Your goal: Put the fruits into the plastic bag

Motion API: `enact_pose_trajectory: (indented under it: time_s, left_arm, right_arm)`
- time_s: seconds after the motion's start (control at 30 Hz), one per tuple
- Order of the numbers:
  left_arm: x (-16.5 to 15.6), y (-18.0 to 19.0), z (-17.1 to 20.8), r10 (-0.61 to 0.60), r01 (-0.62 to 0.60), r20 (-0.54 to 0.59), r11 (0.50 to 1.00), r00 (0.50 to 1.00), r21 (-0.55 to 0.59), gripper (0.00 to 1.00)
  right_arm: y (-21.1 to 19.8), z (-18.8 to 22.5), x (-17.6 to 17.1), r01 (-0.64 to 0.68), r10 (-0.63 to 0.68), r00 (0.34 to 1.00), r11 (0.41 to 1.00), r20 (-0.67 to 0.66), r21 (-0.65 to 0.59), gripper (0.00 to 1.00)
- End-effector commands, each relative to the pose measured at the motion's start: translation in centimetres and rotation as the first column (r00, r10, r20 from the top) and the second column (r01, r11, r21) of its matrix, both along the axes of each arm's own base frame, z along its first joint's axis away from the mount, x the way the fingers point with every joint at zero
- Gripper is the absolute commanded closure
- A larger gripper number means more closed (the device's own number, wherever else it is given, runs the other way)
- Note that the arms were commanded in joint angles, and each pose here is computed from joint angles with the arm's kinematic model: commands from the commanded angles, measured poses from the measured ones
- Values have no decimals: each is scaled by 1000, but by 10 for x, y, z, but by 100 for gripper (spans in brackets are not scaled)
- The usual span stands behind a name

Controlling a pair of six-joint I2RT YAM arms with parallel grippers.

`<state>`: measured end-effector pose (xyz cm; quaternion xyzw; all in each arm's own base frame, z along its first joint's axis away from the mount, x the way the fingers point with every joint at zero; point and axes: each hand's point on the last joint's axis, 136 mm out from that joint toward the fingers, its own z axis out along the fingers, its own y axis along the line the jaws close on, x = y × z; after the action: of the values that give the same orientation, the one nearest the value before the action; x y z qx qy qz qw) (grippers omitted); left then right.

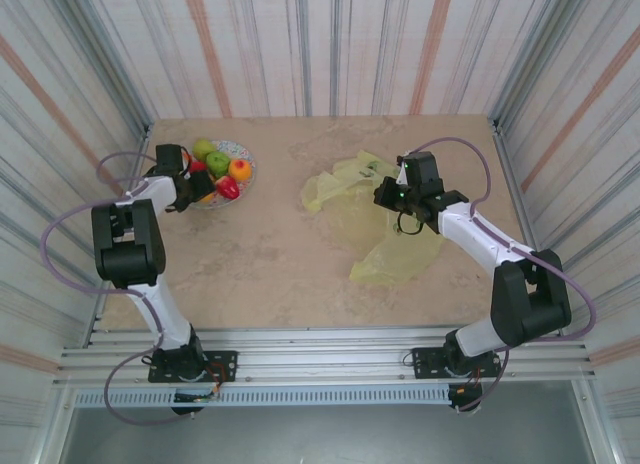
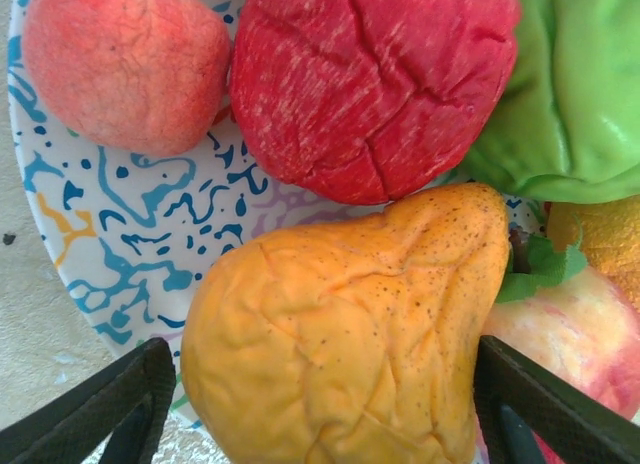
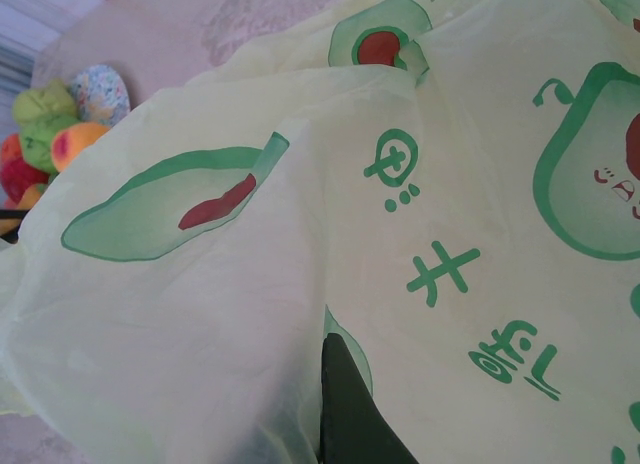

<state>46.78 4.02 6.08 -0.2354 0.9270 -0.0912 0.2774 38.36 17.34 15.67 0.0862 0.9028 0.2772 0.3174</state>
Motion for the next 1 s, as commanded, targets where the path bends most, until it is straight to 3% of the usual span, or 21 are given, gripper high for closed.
enact_pose_trajectory:
  time_s: [0.0, 0.37, 0.57, 0.67, 0.77, 0.97]
  left_arm:
    - [-4, 3, 6, 7, -7, 19, 1000, 1000, -11, 24]
    - [-28, -5, 48, 67, -55, 158, 995, 985, -80, 35]
    - [-59, -41, 77, 89, -11, 274, 963, 958, -271, 39]
    - [-82, -82, 95, -13, 109, 326, 954, 945, -280, 39]
    - [-111, -138, 108, -205, 294, 347, 928, 915, -227, 38]
    - [-173, -239, 115, -499, 592, 399, 791, 769, -153, 39]
  right_arm:
    - [5, 3, 0, -2, 2, 1000, 1000, -9, 14, 100]
    - [-3, 6, -2, 38, -38, 999, 999, -8, 4, 100]
    - [-9, 9, -2, 60, -60, 998, 998, -2, -5, 100]
    - [-10, 7, -2, 60, -60, 998, 998, -12, -6, 100]
    - [-10, 4, -1, 54, -54, 998, 999, -31, -1, 100]
    - [-12, 3, 1, 25, -25, 998, 1000, -58, -1, 100]
